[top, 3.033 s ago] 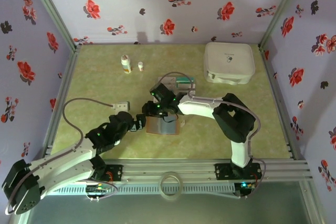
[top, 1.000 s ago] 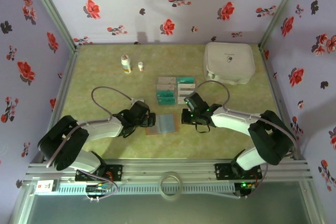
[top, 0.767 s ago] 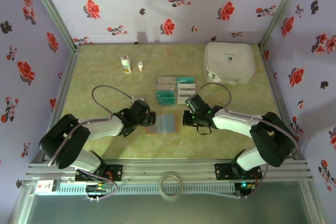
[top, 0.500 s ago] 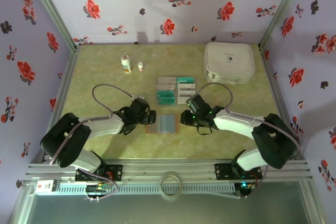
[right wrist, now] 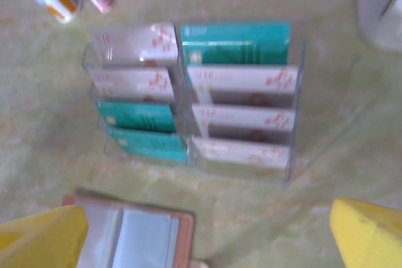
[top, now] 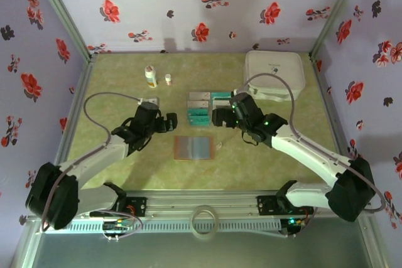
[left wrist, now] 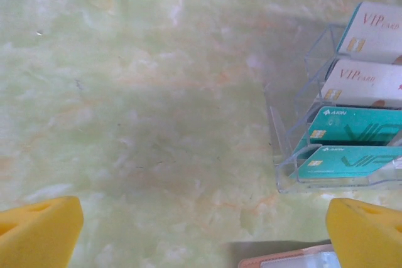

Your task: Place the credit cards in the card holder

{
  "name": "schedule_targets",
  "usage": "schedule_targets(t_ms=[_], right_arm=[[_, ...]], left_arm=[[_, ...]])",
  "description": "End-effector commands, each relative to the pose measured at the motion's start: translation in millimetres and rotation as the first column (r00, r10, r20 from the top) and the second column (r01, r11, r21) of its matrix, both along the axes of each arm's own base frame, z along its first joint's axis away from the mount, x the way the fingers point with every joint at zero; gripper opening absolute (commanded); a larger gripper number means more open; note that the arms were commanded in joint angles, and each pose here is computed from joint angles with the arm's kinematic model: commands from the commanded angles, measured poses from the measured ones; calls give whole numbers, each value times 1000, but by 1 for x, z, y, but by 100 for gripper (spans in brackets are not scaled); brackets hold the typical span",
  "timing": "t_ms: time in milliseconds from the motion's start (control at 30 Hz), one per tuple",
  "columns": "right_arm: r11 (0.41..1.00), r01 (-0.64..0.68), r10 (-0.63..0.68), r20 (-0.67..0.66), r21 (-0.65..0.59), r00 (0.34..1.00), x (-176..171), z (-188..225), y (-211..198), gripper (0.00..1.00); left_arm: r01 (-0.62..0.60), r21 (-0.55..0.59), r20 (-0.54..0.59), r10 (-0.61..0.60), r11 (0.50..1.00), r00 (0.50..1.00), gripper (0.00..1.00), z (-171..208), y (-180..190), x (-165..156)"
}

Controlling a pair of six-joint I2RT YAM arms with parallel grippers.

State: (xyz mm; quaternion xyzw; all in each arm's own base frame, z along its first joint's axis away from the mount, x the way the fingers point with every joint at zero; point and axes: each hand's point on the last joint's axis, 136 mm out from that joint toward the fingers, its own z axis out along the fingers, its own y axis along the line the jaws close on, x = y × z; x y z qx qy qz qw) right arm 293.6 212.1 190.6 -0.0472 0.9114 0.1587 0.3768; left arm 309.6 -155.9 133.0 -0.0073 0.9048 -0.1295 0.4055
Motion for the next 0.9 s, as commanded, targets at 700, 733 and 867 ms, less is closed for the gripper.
schedule_targets(t_ms=[700, 733, 867], right_arm=[[707, -642, 561, -317, -296, 765, 25, -64, 85, 45], [699, -646, 561, -325, -307, 761, 27, -68, 86, 44], [655, -662, 558, -357, -364, 749, 32, -83, 91, 45]], left_arm=[[-142, -182, -230, 98, 973, 968, 100, -28, 45, -25], [-144, -182, -231, 100, 973, 968, 100, -29, 46, -25], [-153, -179, -238, 108, 972, 965, 100, -34, 49, -27]])
